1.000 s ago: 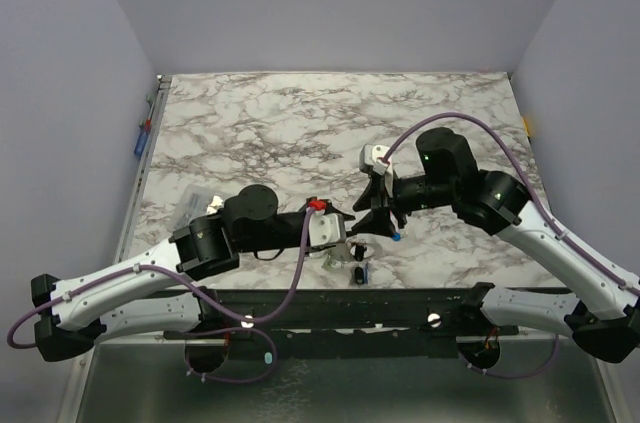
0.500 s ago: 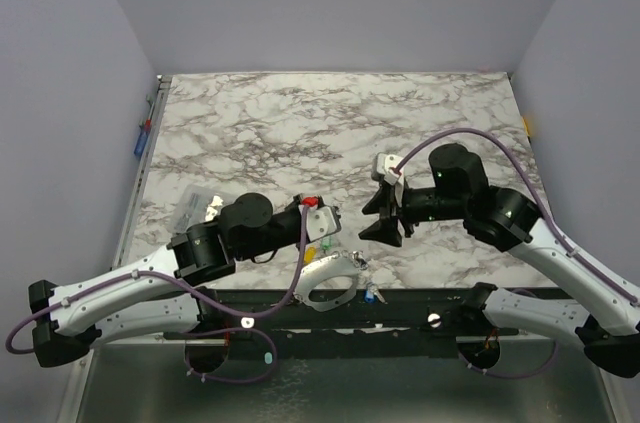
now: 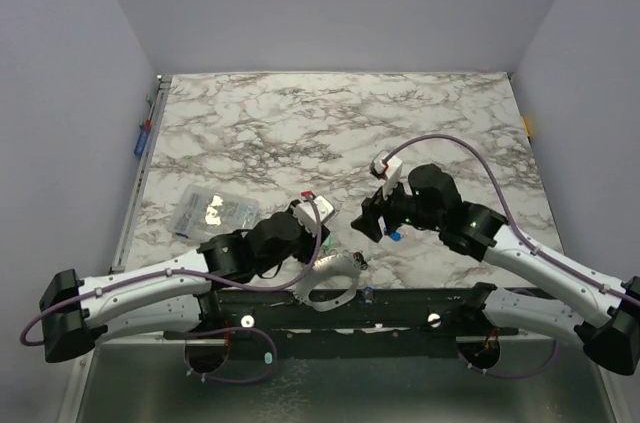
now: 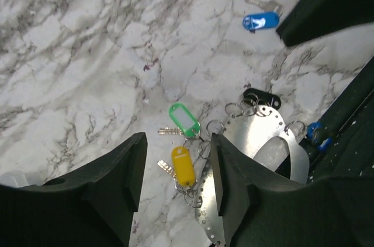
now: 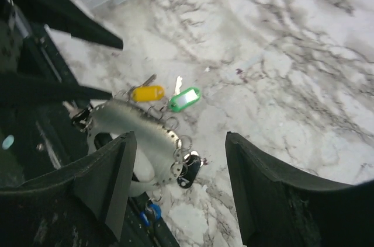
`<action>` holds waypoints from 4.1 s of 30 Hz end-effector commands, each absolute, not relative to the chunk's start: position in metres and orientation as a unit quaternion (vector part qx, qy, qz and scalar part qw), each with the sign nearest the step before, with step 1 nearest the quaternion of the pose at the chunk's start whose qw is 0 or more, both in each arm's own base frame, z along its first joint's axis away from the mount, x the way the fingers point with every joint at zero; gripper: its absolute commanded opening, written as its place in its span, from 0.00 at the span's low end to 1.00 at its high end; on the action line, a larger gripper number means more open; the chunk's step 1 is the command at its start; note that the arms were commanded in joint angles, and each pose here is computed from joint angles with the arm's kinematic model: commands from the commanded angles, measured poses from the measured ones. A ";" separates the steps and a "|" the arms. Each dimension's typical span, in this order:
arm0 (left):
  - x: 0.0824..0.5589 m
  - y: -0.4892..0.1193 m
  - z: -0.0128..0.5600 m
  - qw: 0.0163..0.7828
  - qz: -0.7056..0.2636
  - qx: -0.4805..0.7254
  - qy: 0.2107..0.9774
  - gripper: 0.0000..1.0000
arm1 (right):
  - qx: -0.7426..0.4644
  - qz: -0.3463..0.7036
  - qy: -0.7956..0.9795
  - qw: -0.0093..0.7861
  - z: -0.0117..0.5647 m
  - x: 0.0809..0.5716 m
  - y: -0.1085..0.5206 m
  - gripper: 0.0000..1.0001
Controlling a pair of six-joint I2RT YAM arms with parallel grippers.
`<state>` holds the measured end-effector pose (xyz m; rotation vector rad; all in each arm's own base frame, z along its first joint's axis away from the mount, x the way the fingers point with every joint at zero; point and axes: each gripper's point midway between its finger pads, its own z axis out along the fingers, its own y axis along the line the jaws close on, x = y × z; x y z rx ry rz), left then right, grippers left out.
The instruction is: Put the keys on the keyring
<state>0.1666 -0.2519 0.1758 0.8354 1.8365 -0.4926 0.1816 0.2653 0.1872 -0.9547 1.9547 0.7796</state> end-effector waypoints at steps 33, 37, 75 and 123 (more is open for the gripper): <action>0.132 -0.296 0.046 0.308 -0.113 0.448 0.831 0.78 | -0.194 0.191 0.779 0.565 0.235 0.214 0.181 0.78; 0.133 -0.293 0.031 0.299 -0.086 0.447 0.839 0.80 | -0.196 0.189 0.779 0.564 0.236 0.215 0.182 0.78; 0.355 -0.268 0.009 0.327 0.034 0.364 0.871 0.74 | -0.199 0.177 0.776 0.572 0.250 0.220 0.181 0.81; 0.205 -0.334 0.048 0.385 -0.143 0.014 0.912 0.45 | -0.023 0.181 0.779 0.600 0.252 0.217 0.135 0.80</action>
